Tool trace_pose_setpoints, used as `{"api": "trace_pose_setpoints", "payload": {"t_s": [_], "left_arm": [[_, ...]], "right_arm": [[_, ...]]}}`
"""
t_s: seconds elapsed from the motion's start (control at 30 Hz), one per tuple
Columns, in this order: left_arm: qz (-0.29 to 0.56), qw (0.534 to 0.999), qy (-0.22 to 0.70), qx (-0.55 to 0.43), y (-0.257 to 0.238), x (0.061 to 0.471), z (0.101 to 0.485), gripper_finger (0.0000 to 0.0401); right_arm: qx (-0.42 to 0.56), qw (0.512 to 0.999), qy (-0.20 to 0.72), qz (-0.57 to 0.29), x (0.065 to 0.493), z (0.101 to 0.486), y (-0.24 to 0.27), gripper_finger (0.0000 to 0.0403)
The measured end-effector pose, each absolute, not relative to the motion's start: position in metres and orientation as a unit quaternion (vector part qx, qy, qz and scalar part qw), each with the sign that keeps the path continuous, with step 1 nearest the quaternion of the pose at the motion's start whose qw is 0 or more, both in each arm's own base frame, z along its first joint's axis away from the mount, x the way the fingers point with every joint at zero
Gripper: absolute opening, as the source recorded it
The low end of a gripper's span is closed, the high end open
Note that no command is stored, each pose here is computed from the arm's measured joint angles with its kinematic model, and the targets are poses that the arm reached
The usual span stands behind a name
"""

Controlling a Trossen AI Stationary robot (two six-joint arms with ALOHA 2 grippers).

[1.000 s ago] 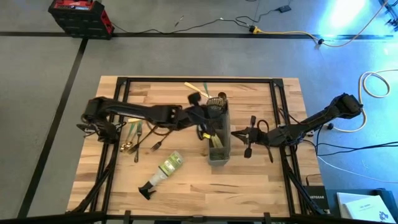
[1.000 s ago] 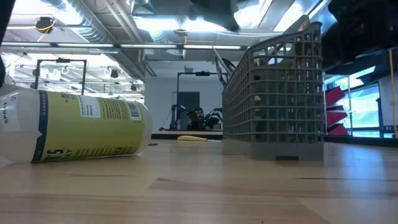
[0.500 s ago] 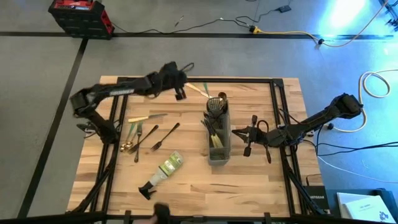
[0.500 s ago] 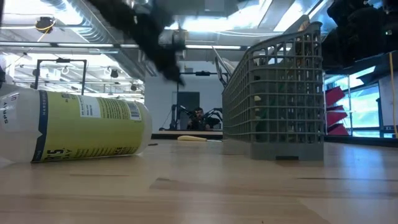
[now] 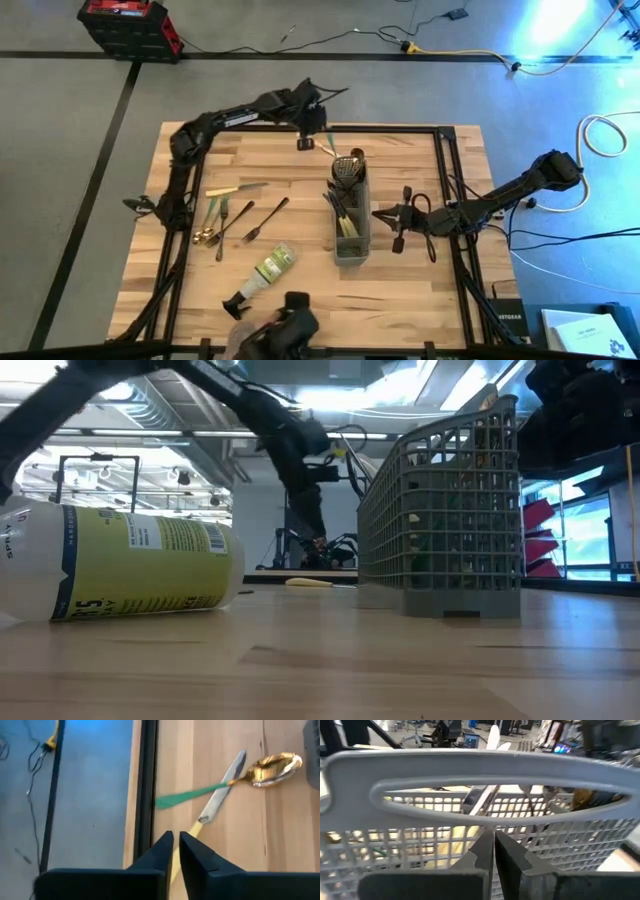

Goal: Sort silverware
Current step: Put the table knife into the silverware basket

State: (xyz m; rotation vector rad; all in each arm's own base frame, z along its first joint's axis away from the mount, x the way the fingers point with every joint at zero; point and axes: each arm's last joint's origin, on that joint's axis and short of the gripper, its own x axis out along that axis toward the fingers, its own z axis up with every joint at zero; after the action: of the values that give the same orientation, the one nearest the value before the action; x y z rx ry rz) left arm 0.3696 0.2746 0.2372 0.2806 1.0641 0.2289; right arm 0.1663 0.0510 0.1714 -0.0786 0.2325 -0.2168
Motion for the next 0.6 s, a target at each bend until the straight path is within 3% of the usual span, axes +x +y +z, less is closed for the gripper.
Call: {"api": "trace_pose_setpoints", "payload": {"t_s": [0.37, 0.6], "left_arm": [[0.066, 0.814, 0.559, 0.145, 0.285, 0.377, 0.200, 0.0150], [0.082, 0.810, 0.569, 0.114, 0.297, 0.373, 0.180, 0.0162]], "right_arm": [[-0.035, 0.986, 0.132, -0.094, 0.166, 0.168, 0.052, 0.0000], [-0.036, 0.986, 0.131, -0.095, 0.166, 0.168, 0.051, 0.0000]]}}
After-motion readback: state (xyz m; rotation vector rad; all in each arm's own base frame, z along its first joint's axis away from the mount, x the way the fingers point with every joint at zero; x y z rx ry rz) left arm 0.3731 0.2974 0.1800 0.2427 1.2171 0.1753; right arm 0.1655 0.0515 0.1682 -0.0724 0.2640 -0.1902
